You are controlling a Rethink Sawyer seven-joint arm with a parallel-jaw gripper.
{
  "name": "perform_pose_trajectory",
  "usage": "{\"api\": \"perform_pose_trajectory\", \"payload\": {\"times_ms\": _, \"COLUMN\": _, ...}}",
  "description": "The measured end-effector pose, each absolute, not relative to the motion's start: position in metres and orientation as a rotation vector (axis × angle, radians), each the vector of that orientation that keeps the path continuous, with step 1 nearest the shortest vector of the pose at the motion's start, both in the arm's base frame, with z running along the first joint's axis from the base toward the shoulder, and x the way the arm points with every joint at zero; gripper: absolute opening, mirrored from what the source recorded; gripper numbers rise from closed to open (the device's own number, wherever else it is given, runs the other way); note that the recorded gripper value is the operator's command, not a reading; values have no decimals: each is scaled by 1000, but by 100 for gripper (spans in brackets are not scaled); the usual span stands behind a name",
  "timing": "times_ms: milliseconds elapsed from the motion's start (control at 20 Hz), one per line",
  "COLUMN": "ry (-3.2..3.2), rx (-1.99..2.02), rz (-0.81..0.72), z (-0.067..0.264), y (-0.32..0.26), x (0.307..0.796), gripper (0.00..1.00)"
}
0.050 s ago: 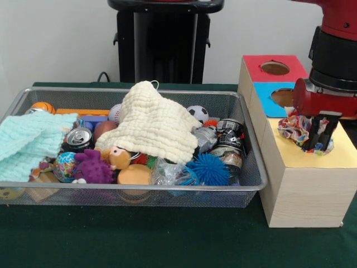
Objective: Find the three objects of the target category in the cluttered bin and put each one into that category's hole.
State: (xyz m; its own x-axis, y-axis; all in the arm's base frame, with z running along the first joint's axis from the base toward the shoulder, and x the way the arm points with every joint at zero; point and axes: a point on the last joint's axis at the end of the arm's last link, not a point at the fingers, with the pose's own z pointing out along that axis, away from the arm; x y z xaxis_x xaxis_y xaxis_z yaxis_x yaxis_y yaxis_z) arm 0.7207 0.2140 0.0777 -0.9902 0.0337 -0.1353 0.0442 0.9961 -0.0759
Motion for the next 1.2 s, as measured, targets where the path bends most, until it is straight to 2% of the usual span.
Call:
{"api": "perform_pose_trajectory", "payload": {"times_ms": 650, "ry": 3021, "rx": -2, "rz": -153, "z": 76, "y": 215, "x": 718, "gripper": 0}}
{"api": "perform_pose_trajectory", "payload": {"times_ms": 850, "ry": 3106, "rx": -29, "rz": -191, "z": 49, "y": 210, "x": 704, "gripper": 0}}
{"api": "perform_pose_trajectory", "payload": {"times_ms": 1200, "ry": 3148, "rx": -16, "rz": -159, "z": 31, "y": 208, "x": 706, "gripper": 0}}
